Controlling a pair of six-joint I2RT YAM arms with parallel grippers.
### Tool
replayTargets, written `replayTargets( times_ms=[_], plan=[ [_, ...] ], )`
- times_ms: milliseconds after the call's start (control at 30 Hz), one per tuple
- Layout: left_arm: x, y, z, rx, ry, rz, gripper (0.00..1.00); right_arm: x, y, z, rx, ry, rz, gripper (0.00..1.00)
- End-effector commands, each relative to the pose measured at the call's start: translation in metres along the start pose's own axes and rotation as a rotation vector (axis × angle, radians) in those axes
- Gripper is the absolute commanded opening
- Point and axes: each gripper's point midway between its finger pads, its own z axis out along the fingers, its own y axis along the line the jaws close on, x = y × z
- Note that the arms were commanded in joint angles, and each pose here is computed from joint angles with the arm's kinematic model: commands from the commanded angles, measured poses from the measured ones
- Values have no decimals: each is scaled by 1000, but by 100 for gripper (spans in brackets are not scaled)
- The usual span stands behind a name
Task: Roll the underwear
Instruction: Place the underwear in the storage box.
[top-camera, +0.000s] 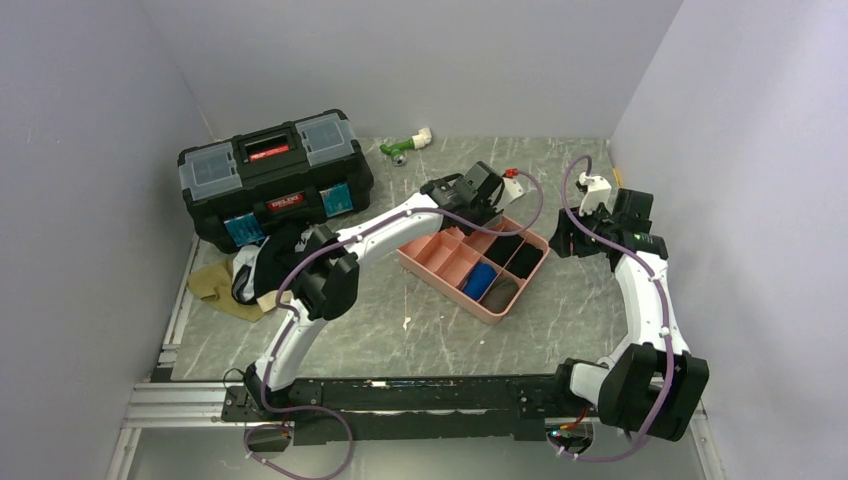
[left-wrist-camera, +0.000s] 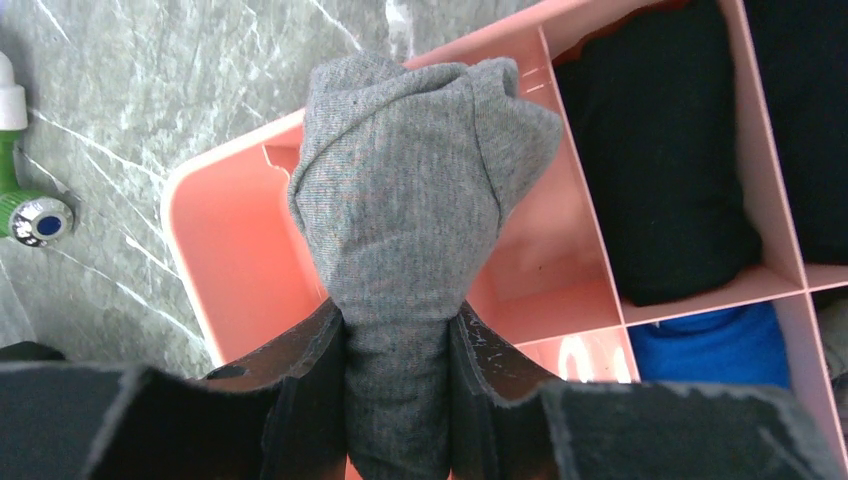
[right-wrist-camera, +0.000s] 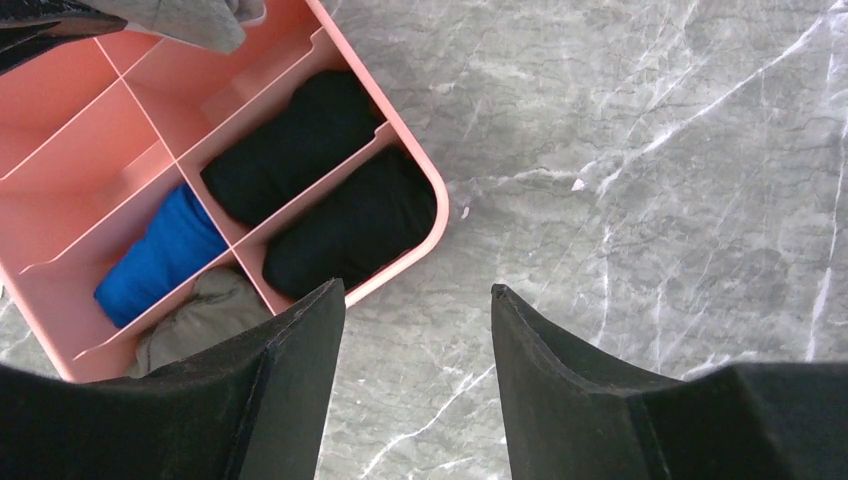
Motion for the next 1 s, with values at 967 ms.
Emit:
replayTargets(
  times_ms=[967],
  plan=[
    [-6, -29, 13, -134, 75, 249, 0, 4, 5, 0, -90, -5, 22, 58]
  ],
)
